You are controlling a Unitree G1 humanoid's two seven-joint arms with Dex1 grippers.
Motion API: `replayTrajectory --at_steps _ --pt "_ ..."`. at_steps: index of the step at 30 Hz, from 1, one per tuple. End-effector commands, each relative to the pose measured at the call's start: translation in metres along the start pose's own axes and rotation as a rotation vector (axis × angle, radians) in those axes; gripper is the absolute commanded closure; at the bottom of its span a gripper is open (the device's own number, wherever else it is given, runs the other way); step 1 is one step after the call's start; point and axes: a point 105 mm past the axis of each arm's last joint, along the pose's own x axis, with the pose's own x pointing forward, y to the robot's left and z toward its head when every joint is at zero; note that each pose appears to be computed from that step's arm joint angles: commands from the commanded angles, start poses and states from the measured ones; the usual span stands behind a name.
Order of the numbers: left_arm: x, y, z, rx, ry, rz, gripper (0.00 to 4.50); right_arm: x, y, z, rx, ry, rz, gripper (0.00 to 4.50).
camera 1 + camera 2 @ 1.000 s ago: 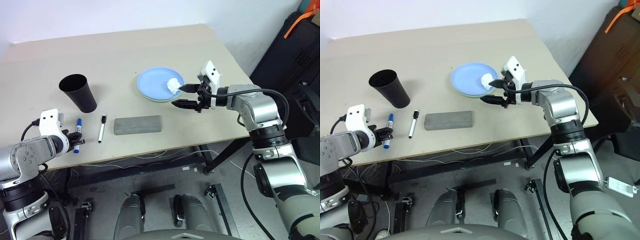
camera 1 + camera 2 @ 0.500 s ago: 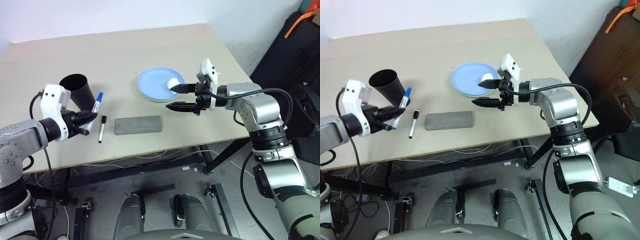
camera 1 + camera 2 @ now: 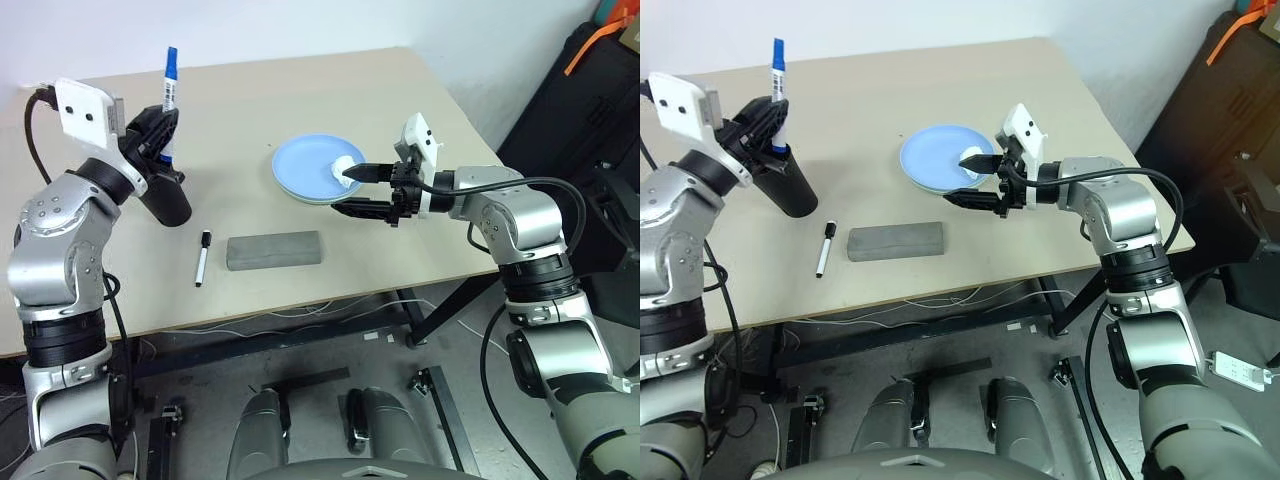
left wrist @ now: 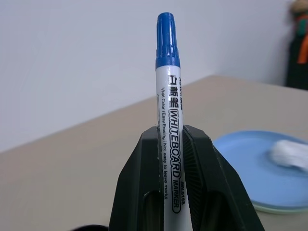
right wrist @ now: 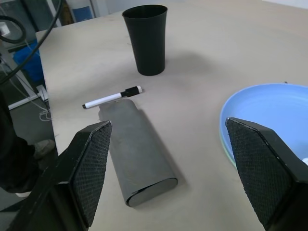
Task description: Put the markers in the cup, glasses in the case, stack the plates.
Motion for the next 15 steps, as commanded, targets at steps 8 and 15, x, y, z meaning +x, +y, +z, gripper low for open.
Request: replayTrajectory --at_steps 8,15 --pt "0.007 0.041 -0.006 0.104 -0.101 0.191 4.24 -0.006 -0.002 0.014 -0.07 -0.045 -0.045 0.51" --pt "0.007 0.039 -0.019 0.04 -0.104 0.169 4.24 -0.01 -0.008 0.01 -0.094 -0.024 -0.083 0.51"
